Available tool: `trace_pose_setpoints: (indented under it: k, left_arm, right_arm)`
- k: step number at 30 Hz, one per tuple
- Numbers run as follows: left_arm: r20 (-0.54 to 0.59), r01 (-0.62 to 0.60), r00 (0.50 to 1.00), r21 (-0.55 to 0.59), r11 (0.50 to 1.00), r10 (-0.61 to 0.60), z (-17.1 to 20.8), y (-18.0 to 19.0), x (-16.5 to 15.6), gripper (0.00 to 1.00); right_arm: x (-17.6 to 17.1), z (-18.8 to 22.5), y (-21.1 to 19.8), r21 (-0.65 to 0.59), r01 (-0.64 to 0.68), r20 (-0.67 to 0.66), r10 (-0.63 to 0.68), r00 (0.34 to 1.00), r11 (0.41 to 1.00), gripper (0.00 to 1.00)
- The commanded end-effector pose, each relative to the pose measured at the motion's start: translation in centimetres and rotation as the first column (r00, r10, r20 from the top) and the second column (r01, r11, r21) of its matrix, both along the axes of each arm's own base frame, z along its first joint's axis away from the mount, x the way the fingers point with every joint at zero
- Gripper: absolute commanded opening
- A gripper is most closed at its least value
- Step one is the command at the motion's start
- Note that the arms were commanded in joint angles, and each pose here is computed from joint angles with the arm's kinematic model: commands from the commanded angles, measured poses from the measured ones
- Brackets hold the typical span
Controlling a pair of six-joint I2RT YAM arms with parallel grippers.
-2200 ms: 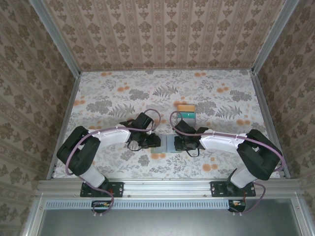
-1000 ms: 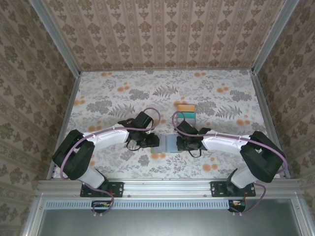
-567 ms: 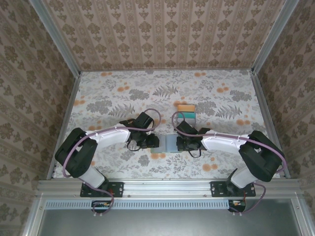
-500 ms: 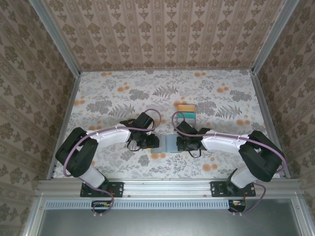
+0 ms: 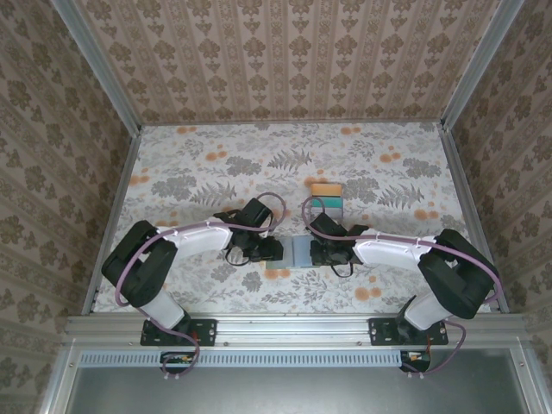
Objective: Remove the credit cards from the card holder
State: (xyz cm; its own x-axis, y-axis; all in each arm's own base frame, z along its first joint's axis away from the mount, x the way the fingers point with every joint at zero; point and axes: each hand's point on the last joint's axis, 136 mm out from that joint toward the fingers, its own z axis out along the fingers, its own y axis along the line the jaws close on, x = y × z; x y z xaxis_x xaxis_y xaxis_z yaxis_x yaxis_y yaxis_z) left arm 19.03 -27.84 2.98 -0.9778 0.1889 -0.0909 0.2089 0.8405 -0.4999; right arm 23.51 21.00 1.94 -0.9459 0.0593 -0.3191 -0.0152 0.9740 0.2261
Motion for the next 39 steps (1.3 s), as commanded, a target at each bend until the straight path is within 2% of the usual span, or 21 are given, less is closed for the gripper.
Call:
trace_pose_setpoints:
  k: [1, 9, 31, 33, 39]
  left_arm:
    - [0.006, 0.041, 0.999, -0.039, 0.998, -0.04, 0.4, -1.1, -0.1, 0.38]
    - [0.037, 0.058, 0.998, -0.077, 0.995, -0.056, 1.6, -1.8, 0.2, 0.46]
    - [0.045, 0.082, 0.996, -0.1, 0.992, -0.077, 2.3, -2.7, 0.4, 0.47]
    - [0.056, 0.083, 0.995, -0.098, 0.992, -0.078, 2.8, -2.6, 0.5, 0.51]
    - [0.068, 0.125, 0.991, -0.15, 0.981, -0.116, 4.1, -4.0, 0.6, 0.5]
  right_arm:
    - [-0.3, -0.6, -0.1, 0.01, 0.016, -0.024, -0.016, 1.0, 1.0, 0.18]
    - [-0.4, -0.7, -0.1, 0.008, 0.018, -0.029, -0.018, 0.999, 1.0, 0.18]
    - [-0.4, -0.9, 0.0, 0.006, 0.015, -0.037, -0.014, 0.999, 1.0, 0.18]
    - [-0.4, -0.9, 0.0, 0.006, 0.014, -0.036, -0.014, 0.999, 1.0, 0.18]
    - [-0.4, -0.9, -0.2, 0.0, 0.019, -0.035, -0.019, 0.999, 1.0, 0.18]
